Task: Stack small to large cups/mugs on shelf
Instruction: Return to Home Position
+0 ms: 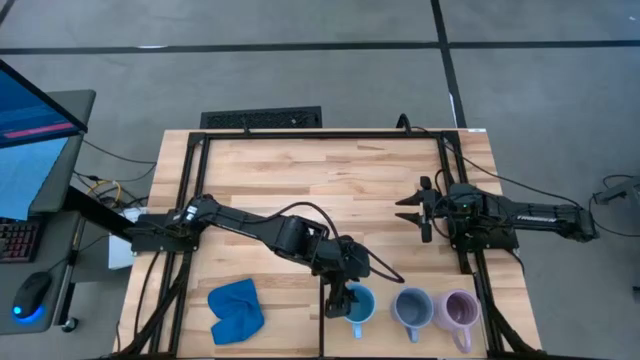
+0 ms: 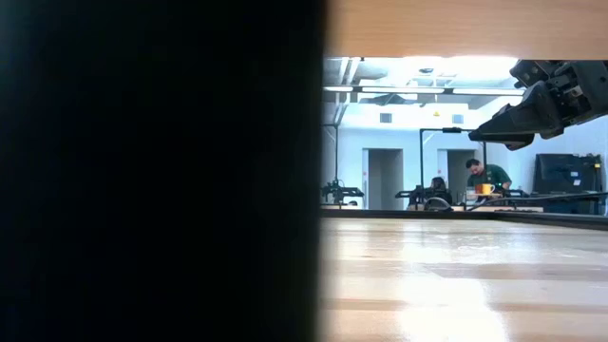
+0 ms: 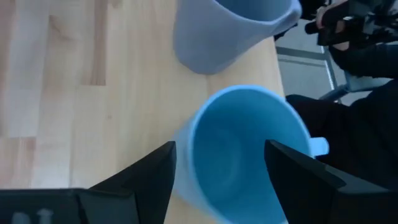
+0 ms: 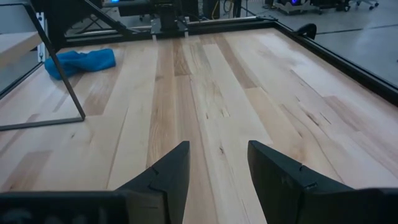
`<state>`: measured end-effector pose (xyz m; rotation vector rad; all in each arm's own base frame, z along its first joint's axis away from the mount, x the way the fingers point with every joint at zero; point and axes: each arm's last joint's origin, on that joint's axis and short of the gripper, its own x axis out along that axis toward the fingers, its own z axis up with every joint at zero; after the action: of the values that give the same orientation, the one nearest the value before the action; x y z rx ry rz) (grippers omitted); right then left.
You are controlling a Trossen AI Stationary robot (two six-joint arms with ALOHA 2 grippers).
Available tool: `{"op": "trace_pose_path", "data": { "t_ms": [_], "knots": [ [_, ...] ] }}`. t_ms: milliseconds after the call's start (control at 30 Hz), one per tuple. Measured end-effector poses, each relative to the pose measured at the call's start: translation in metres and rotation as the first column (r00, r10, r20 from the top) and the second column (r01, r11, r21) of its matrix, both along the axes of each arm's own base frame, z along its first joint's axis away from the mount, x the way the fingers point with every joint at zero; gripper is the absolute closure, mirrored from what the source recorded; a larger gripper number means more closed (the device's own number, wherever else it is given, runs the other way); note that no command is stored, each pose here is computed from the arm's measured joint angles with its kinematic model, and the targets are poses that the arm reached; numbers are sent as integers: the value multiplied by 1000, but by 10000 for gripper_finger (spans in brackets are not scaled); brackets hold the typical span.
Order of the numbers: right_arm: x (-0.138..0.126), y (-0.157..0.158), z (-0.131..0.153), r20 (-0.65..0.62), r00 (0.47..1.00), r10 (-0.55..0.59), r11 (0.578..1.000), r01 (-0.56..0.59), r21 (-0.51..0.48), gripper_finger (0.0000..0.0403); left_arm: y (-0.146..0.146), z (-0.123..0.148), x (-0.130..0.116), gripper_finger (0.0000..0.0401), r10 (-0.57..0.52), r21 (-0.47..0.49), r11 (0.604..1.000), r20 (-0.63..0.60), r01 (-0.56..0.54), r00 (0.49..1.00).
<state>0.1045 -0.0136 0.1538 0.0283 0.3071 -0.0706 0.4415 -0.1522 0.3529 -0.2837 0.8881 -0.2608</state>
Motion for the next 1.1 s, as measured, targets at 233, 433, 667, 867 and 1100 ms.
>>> {"op": "trace_pose_path", "data": {
  "t_ms": [233, 433, 667, 867, 1100],
  "knots": [
    [0, 0, 0, 1, 1000, -2, 1000, 2, 7, 220, 22, 36, -25, 165, 44, 143, 988, 78, -55, 996],
    [0, 0, 0, 3, 1000, 0, 1000, 0, 7, 220, 31, 86, -69, 165, 159, 440, 854, 288, -278, 944],
    [0, 0, 0, 6, 1000, 3, 1000, -3, -4, 220, 23, 107, -109, 165, 102, 610, 724, 368, -323, 924],
    [2, 1, 5, 63, 996, 64, 997, -61, -48, 220, 38, 77, -122, 165, 43, 630, 749, 261, -204, 964],
    [2, 5, 7, 77, 990, 120, 988, -112, -104, 220, 83, 32, -160, 165, 60, 478, 825, 455, -301, 888]
  ]
}}
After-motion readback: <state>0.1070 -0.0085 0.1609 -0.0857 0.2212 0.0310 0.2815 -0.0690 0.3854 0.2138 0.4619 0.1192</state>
